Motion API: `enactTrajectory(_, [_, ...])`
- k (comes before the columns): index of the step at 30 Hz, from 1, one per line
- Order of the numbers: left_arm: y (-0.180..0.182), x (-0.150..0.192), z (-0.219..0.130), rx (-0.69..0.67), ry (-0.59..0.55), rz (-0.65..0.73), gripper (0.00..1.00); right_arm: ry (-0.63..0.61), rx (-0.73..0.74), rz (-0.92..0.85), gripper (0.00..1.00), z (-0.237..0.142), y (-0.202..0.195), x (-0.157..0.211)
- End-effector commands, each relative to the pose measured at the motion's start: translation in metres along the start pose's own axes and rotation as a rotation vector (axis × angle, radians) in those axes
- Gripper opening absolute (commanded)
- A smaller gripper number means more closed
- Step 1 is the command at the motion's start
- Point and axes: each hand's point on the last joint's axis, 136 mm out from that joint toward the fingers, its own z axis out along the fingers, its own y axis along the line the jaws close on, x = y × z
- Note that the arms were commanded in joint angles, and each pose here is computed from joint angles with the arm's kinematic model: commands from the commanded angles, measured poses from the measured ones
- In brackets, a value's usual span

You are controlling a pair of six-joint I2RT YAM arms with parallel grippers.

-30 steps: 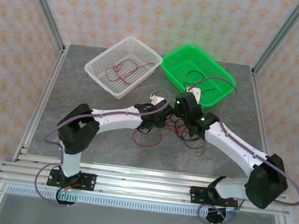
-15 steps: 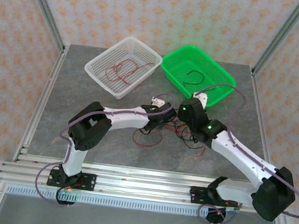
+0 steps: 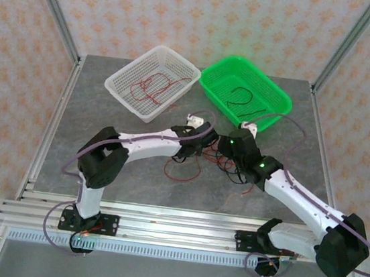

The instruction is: Untangle the cables

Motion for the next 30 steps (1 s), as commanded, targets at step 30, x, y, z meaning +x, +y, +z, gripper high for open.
enactTrajectory(30, [-0.030,-0.085,-0.135,0.307,-0.187,-0.036,0.00,0.048,-0.395,0.142,0.62,0.093,0.087,-0.005])
